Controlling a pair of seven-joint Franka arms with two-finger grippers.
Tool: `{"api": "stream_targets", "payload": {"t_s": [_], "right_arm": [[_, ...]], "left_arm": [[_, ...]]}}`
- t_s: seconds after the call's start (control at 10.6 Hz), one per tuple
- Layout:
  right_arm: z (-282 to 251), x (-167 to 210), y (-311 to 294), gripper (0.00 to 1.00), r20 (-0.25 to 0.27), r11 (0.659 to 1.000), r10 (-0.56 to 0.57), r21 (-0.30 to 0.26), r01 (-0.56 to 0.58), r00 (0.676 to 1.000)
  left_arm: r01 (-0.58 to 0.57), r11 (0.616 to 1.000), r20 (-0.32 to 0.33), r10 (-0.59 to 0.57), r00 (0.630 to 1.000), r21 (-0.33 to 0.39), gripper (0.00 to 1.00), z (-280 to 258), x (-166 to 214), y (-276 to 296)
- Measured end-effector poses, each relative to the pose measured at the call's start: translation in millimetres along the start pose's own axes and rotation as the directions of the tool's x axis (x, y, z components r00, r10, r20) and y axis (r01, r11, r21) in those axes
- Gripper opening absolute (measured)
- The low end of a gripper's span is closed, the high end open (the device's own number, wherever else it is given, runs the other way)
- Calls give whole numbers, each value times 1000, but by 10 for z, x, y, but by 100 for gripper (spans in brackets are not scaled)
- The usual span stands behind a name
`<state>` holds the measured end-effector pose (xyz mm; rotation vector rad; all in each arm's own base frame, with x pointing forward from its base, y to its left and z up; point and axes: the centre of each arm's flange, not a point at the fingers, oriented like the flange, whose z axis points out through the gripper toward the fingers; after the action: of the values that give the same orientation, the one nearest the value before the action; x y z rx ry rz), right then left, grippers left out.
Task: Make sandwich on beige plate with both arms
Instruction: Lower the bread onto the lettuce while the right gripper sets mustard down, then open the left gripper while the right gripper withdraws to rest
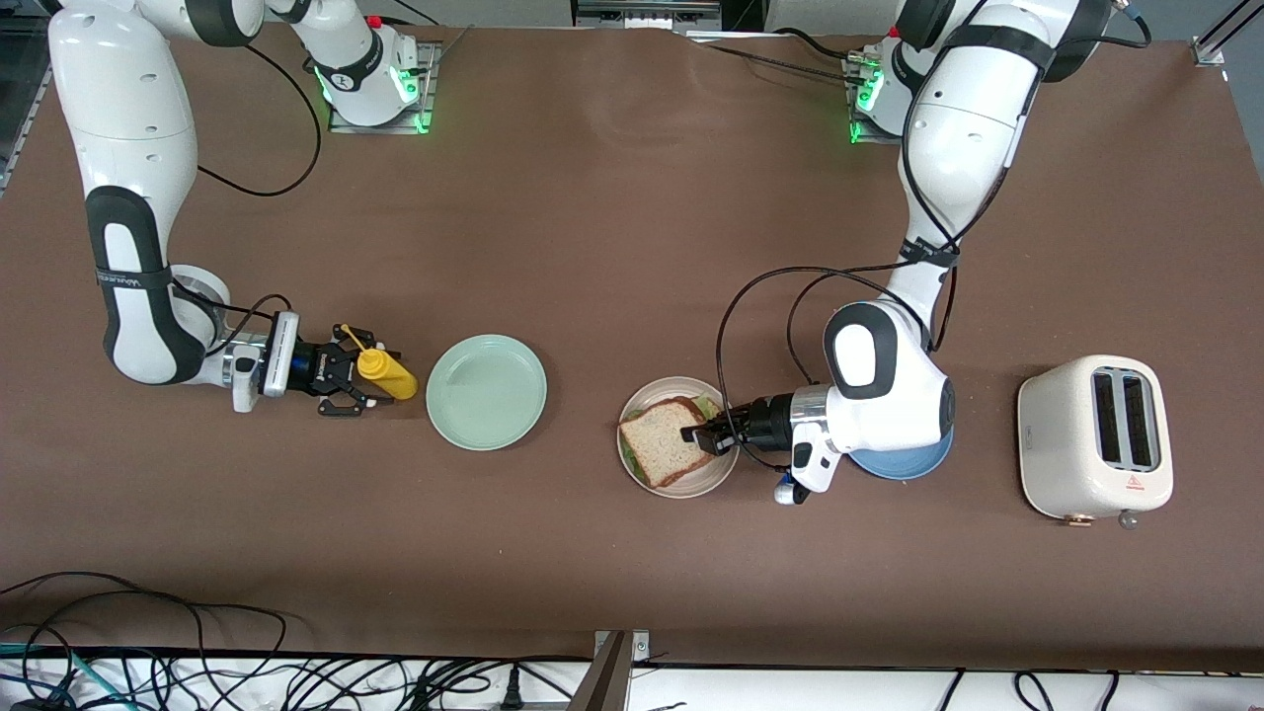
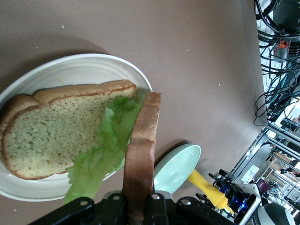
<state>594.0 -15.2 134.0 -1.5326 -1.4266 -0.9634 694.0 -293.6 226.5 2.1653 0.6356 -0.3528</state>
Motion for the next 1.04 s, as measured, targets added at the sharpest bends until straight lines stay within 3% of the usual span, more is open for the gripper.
{"api": "stream_targets", "payload": {"t_s": [0.09, 0.38, 0.57, 0.85, 1.04], "right_arm": [[-88, -37, -16, 100, 21, 1000, 1, 8, -1, 1000], [-435, -155, -77, 100, 106, 999, 0, 38, -4, 994], [-778, -144, -113, 100, 206, 997, 31, 63, -45, 978], [-1281, 295, -60, 100, 351, 977, 205, -14, -214, 914], [-1470, 635, -25, 100, 421, 929, 366, -112, -353, 830]], "left_arm": [[0, 1000, -1, 0, 1000, 0, 31, -1, 3, -3], [-17, 999, -19, 17, 1000, 32, 74, -61, 58, -42], [-17, 999, -23, 18, 1000, 44, 99, -113, 105, -84], [-26, 997, -34, 29, 999, 75, 100, -141, 144, -142], [-52, 991, -51, 59, 997, 126, 100, -196, 192, -187]]}}
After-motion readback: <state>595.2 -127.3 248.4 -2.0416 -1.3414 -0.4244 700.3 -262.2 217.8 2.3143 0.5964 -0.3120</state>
